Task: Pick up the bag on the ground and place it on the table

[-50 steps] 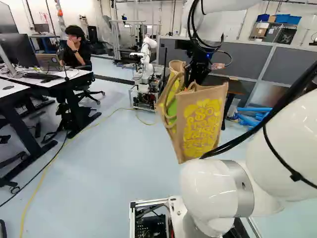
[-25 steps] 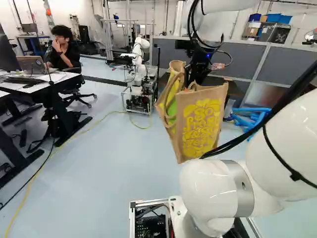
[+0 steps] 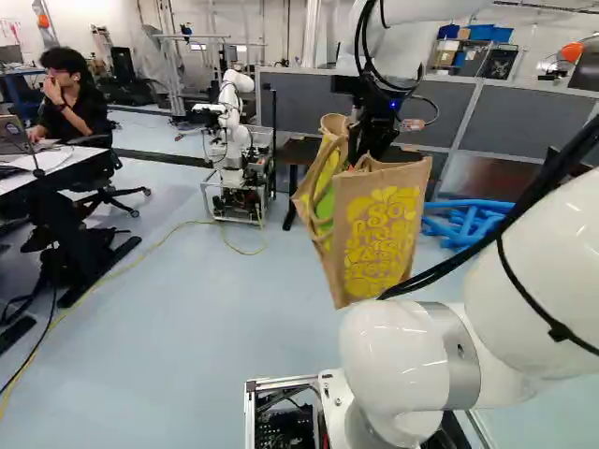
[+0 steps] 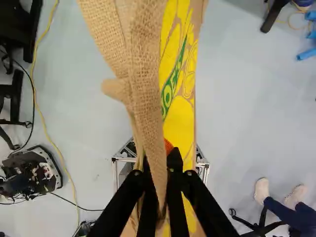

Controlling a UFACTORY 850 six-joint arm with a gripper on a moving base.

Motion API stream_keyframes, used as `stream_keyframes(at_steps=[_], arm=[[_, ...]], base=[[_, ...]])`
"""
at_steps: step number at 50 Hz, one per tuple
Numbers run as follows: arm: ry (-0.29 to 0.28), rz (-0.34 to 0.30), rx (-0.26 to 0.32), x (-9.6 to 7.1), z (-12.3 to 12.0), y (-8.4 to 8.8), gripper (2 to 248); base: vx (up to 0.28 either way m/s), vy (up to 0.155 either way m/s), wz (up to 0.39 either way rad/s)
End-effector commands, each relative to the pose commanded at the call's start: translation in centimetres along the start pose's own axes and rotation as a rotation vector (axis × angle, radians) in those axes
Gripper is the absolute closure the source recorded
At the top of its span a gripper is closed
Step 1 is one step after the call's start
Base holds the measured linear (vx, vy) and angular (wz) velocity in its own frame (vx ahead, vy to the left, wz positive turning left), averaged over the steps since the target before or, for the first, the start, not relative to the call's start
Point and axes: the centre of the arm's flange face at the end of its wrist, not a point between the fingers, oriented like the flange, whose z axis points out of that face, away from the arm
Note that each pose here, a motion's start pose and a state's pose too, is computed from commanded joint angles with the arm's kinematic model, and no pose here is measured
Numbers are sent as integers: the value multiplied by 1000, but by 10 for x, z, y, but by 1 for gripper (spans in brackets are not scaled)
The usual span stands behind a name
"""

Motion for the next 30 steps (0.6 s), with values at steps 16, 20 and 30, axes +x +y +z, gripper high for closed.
stream_keyframes(at_steps=[16, 20, 30], arm=[[0, 0, 0, 0, 0, 0, 227], [0, 0, 0, 0, 0, 0, 227], [0, 0, 0, 0, 0, 0, 227]], base=[[179, -109, -201], [181, -114, -206], [182, -107, -200]])
